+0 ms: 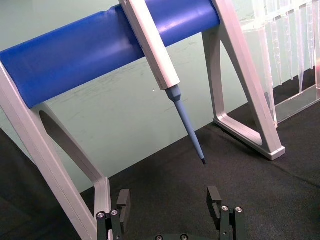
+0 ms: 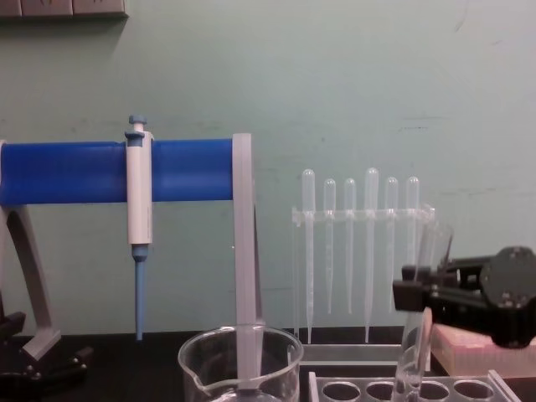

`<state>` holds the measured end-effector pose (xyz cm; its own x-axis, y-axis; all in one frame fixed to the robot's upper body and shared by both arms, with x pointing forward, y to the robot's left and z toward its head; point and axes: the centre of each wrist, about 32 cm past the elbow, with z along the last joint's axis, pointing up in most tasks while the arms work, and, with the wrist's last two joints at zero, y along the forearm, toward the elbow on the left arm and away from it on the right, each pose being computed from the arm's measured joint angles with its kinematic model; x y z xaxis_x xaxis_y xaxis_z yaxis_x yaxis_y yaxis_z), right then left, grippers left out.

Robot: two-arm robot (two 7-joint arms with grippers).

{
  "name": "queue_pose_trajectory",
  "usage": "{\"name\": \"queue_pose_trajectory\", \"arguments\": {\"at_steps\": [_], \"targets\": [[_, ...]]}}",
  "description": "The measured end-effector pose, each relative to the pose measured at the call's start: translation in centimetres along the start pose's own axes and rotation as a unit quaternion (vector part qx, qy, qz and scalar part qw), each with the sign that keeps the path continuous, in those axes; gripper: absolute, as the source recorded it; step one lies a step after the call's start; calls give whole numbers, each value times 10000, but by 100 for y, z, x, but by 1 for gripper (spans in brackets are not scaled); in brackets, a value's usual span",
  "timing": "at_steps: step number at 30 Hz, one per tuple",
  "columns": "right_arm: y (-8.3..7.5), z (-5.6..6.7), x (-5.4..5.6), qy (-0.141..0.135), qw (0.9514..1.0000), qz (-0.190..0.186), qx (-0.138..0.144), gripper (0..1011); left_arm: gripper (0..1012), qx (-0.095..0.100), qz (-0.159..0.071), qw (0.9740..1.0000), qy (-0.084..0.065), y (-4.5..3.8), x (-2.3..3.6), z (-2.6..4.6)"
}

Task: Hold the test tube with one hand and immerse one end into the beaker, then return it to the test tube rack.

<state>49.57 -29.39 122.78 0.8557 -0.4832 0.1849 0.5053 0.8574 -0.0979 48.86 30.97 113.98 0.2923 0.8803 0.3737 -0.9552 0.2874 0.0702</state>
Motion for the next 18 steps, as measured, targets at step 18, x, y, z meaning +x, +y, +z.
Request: {"name": "queue_pose_trajectory", "arguments": {"at_steps": [18], "targets": [[66,-191,-70,-71,9998,-16,-194,235,1000,0,0,10000,0,0,0,0]]}}
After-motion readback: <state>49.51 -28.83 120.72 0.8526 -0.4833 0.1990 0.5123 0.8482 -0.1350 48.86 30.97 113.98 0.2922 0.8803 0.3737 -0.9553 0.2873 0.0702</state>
